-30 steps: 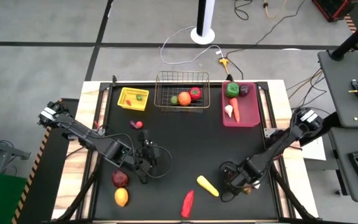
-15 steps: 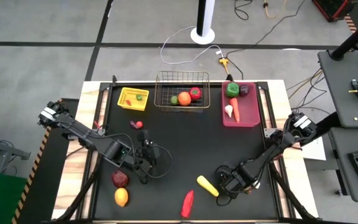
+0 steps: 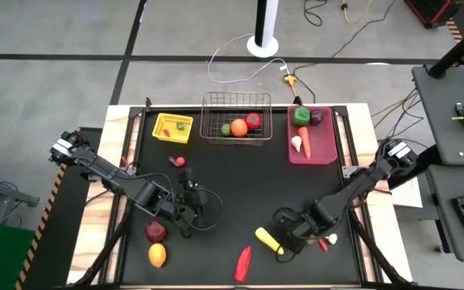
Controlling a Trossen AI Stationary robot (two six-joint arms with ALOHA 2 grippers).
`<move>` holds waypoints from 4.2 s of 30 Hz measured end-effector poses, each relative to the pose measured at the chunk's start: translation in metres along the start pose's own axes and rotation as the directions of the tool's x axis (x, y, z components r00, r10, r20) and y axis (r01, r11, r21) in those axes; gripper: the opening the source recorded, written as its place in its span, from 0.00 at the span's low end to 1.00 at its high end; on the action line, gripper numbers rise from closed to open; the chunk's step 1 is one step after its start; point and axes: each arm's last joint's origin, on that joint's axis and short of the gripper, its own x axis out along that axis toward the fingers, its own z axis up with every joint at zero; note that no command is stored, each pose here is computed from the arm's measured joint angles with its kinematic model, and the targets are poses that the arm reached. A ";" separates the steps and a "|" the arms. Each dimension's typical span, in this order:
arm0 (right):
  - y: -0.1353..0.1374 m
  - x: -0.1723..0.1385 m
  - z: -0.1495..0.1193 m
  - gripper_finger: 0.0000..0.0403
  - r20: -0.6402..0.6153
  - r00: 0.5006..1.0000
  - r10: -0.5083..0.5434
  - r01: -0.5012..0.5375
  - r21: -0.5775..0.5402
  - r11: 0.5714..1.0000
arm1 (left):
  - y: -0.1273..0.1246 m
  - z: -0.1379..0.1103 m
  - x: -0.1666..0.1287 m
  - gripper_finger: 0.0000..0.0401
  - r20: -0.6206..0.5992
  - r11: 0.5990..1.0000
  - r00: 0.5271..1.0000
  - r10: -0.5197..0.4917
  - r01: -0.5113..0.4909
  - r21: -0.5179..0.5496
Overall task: Sort produce into baskets
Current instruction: Put the large top red chili pepper into the pink bin, then put the small orange chili pepper into the yellow bin
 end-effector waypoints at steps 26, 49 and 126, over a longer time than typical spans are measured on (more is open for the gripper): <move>-0.091 -0.134 0.158 0.28 0.365 0.879 -0.306 0.298 0.080 0.951 | 0.000 0.000 0.000 0.31 -0.002 1.000 1.000 0.000 0.000 0.001; -0.264 -0.088 0.173 0.28 0.057 0.818 -0.573 0.461 0.532 0.710 | 0.000 -0.001 0.000 0.31 -0.005 1.000 1.000 0.002 -0.002 -0.012; -0.250 -0.108 0.145 0.50 0.256 0.816 -0.518 0.279 0.610 0.742 | -0.002 0.001 0.002 0.31 0.025 1.000 1.000 -0.010 0.010 -0.022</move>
